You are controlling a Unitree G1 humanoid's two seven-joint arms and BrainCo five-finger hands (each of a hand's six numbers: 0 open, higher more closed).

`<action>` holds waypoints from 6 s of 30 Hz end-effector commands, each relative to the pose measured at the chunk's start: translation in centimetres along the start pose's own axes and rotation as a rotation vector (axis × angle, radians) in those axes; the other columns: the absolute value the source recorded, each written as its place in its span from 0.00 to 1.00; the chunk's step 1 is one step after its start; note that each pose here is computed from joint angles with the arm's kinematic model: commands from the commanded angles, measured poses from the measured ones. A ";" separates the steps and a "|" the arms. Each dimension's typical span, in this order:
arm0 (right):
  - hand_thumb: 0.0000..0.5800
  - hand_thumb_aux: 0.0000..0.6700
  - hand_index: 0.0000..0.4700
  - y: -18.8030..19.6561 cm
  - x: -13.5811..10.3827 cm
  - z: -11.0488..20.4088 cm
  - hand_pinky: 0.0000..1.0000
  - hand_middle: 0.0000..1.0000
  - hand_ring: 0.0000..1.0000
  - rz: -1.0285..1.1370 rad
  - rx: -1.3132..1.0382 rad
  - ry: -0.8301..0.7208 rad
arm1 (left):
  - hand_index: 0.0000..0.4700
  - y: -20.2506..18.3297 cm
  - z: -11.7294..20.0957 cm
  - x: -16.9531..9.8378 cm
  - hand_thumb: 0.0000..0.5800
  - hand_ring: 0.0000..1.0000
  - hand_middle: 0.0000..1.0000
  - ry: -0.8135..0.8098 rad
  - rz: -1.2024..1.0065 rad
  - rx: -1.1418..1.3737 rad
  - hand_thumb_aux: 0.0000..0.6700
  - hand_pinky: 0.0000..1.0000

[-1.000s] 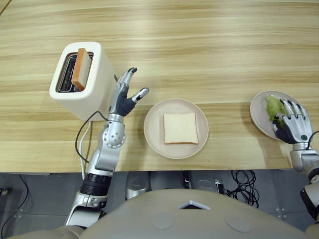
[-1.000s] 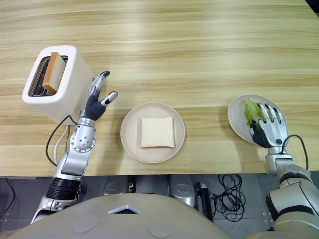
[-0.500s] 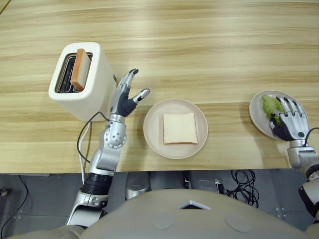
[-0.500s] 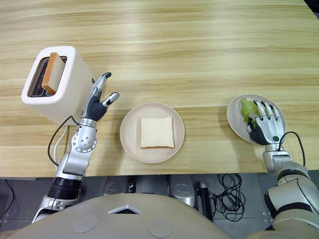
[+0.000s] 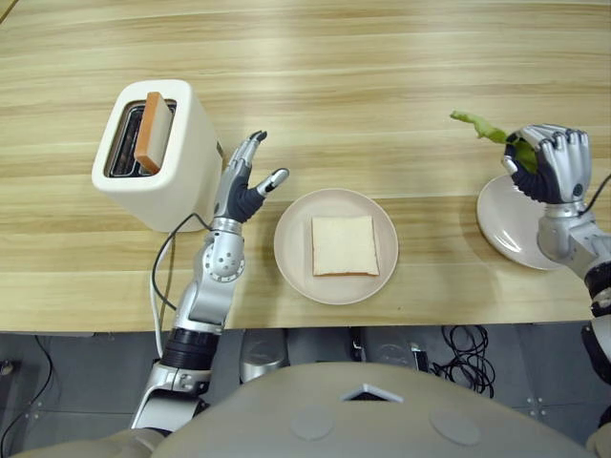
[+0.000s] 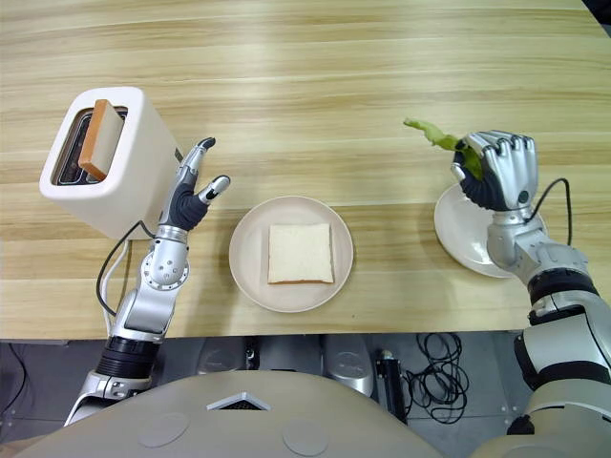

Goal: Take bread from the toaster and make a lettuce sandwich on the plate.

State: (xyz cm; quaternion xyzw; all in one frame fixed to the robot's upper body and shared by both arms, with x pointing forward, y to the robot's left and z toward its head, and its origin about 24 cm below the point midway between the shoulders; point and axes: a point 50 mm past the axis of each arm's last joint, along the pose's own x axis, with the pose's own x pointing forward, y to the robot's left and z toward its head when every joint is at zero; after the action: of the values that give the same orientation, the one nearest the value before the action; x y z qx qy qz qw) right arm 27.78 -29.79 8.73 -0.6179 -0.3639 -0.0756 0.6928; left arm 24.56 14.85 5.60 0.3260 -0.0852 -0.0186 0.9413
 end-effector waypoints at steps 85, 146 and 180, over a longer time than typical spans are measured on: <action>0.00 0.00 0.00 6.0 0.7 15.7 0.00 0.00 0.00 0.546 0.251 -0.589 | 0.00 3.3 -1.2 1.2 0.00 0.00 0.00 0.006 0.131 0.000 0.00 0.00; 1.00 1.00 0.98 5.9 -1.0 16.0 0.00 0.00 0.00 0.551 0.316 -0.599 | 0.00 3.0 -1.6 1.3 0.00 0.00 0.00 0.012 0.106 -0.004 0.00 0.00; 0.00 0.00 0.00 4.4 -2.0 16.2 0.00 0.00 0.00 0.618 0.377 -0.585 | 0.00 2.8 -1.8 1.6 0.00 0.00 0.00 0.016 0.102 -0.001 0.00 0.00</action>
State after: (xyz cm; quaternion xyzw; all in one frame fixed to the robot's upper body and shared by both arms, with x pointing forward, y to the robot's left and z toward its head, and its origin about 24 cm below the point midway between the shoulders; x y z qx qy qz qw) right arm 21.75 -15.01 2.68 -0.5590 -0.3394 0.3869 0.6501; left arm 26.33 17.80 6.63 0.3166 -0.1042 0.0356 0.9421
